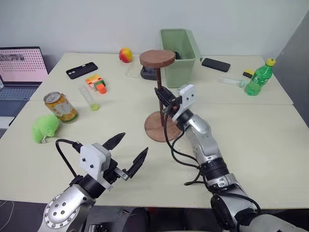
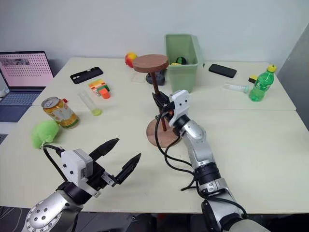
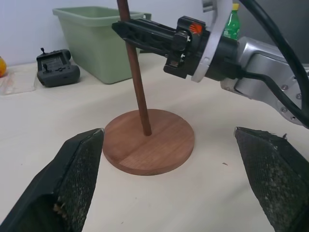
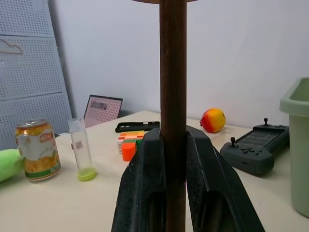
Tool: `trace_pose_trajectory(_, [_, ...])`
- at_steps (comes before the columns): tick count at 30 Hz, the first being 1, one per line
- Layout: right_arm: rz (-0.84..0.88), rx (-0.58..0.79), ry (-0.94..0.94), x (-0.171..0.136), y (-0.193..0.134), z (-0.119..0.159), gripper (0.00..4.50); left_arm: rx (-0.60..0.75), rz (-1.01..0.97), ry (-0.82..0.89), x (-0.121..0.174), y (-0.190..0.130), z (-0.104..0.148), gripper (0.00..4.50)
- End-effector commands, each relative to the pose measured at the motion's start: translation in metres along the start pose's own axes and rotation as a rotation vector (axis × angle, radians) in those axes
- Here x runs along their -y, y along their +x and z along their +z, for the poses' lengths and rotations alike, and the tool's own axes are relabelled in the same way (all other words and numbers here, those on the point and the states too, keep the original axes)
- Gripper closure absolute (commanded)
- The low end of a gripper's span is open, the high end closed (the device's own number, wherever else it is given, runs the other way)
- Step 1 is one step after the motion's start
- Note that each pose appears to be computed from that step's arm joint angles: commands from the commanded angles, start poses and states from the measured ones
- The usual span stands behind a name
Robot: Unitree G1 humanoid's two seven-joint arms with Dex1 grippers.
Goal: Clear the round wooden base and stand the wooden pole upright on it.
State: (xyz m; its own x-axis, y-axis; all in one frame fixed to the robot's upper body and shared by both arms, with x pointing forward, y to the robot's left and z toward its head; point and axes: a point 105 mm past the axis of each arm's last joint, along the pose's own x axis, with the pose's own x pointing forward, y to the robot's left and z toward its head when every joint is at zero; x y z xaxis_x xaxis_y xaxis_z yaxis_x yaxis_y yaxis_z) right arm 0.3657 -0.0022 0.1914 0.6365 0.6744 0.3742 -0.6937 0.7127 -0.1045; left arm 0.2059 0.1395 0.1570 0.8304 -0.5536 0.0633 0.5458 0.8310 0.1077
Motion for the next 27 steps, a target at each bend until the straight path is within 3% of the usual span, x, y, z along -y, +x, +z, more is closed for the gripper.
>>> trace_pose_trajectory(1, [0.044,-0.127,0.04,-0.008,-0.018,-0.023,4.29,0.021,-0.011,0.014,0.002,-0.002,0.007,0.0])
trace_pose_trajectory(5, [0.066,-0.183,0.056,-0.013,-0.027,-0.026,4.29,0.021,-0.002,0.018,0.0,-0.002,0.006,0.0])
trace_pose_trajectory(13, [0.106,-0.41,0.032,-0.017,-0.037,-0.062,4.29,0.012,0.004,0.014,-0.002,-0.006,0.001,0.0])
trace_pose_trajectory(27, [0.066,-0.443,0.076,-0.01,-0.016,-0.05,4.29,0.008,0.005,0.016,-0.004,-0.007,-0.005,0.0])
